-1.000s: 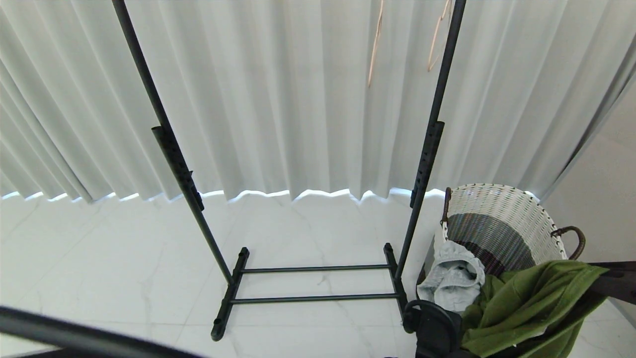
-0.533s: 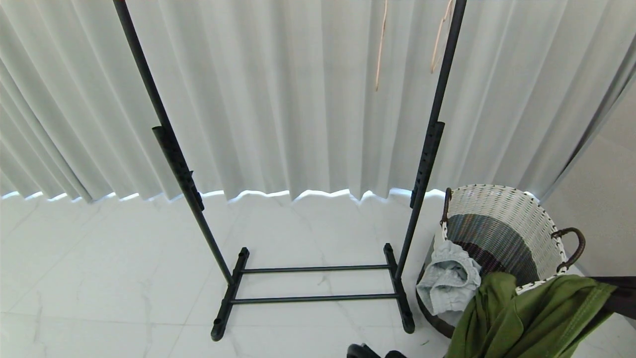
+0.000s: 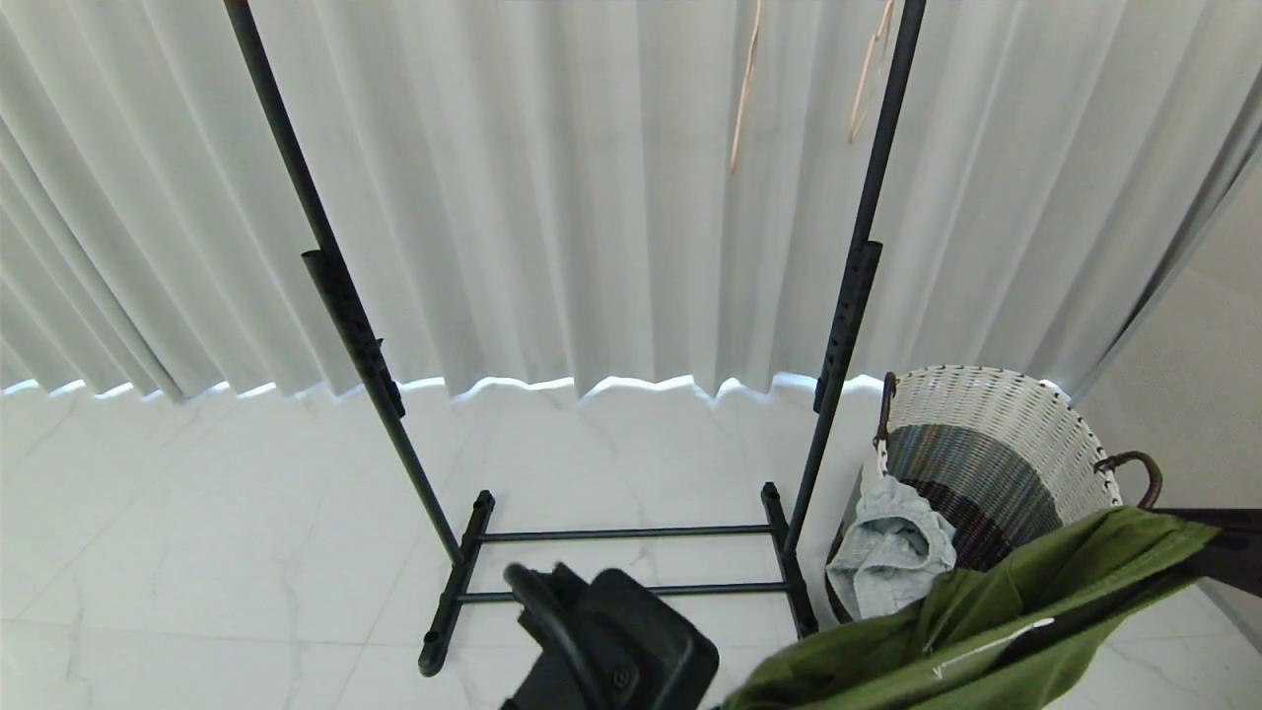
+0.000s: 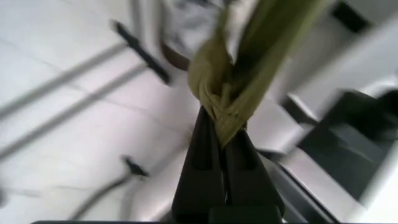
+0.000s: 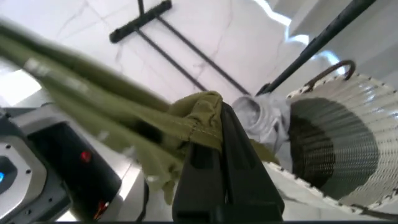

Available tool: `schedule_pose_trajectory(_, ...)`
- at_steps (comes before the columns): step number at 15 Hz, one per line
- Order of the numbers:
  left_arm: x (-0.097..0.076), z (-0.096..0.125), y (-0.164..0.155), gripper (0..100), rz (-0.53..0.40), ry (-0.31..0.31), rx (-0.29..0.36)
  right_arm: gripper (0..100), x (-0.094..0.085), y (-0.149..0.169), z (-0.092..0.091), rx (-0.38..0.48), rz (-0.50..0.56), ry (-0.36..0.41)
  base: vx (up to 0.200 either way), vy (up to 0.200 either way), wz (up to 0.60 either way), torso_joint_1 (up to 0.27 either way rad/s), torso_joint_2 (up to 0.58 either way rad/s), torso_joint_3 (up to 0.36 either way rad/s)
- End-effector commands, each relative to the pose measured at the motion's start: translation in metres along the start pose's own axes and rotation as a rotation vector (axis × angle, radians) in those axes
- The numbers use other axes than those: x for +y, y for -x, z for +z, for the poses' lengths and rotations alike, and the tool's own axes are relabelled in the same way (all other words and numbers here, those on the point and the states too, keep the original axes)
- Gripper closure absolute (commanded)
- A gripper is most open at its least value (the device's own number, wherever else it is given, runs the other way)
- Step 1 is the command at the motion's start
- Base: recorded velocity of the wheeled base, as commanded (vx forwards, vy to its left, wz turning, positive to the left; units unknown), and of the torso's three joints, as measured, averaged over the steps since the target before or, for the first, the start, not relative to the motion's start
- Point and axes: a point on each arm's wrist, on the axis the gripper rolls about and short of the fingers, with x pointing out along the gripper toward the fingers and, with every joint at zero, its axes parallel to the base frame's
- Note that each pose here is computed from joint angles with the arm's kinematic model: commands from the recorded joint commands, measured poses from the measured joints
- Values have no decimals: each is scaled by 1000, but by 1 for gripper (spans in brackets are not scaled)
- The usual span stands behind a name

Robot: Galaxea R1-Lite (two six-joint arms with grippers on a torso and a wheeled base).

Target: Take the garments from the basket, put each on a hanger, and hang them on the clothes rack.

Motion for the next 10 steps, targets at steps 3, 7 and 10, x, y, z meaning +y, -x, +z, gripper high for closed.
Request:
schedule_pose_trajectory(3, 55, 47, 9, 100, 227, -22, -85, 100, -5, -32, 38, -102, 57, 17, 0, 0, 0, 0, 0, 0)
schedule_pose_trajectory(7, 87, 116, 47, 100, 362, 37, -162, 100, -17, -56, 74, -197, -7, -10, 0, 0, 0, 0, 0, 0)
schedule_pose_trajectory(10, 99, 151, 72, 100, 421, 31, -203, 100, -25, -56, 103, -271, -41, -31, 0, 0, 0, 0, 0, 0)
